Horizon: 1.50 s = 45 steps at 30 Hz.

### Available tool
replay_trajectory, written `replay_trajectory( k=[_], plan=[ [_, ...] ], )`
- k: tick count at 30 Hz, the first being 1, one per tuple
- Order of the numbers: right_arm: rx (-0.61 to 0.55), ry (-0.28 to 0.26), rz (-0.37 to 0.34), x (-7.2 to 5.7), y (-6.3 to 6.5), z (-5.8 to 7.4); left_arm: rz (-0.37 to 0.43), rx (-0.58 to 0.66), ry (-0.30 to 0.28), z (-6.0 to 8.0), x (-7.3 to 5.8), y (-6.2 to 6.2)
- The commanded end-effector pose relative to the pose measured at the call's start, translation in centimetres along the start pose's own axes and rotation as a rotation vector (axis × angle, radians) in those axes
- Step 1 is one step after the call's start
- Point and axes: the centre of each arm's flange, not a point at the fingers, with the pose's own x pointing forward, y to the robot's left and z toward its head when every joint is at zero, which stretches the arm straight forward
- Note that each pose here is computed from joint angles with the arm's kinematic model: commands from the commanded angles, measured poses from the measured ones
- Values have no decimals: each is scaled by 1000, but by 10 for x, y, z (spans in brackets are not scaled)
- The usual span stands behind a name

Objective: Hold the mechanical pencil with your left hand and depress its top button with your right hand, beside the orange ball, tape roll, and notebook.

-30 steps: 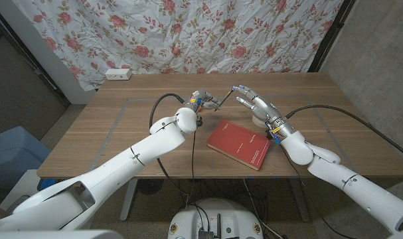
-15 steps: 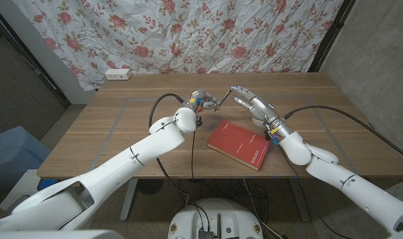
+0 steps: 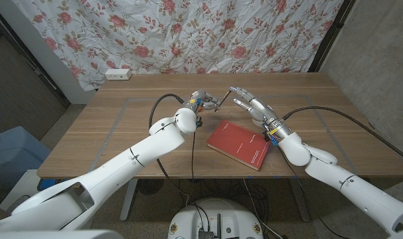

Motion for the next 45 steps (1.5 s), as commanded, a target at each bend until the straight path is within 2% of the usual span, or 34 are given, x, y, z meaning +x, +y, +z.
replay_trajectory(
  k=[1, 45],
  plan=[
    [-5, 6, 24, -1, 5, -1, 7, 0, 0, 1, -1, -1],
    [-4, -17, -37, 2, -11, 0, -1, 20, 0, -4, -5, 1]
  ],
)
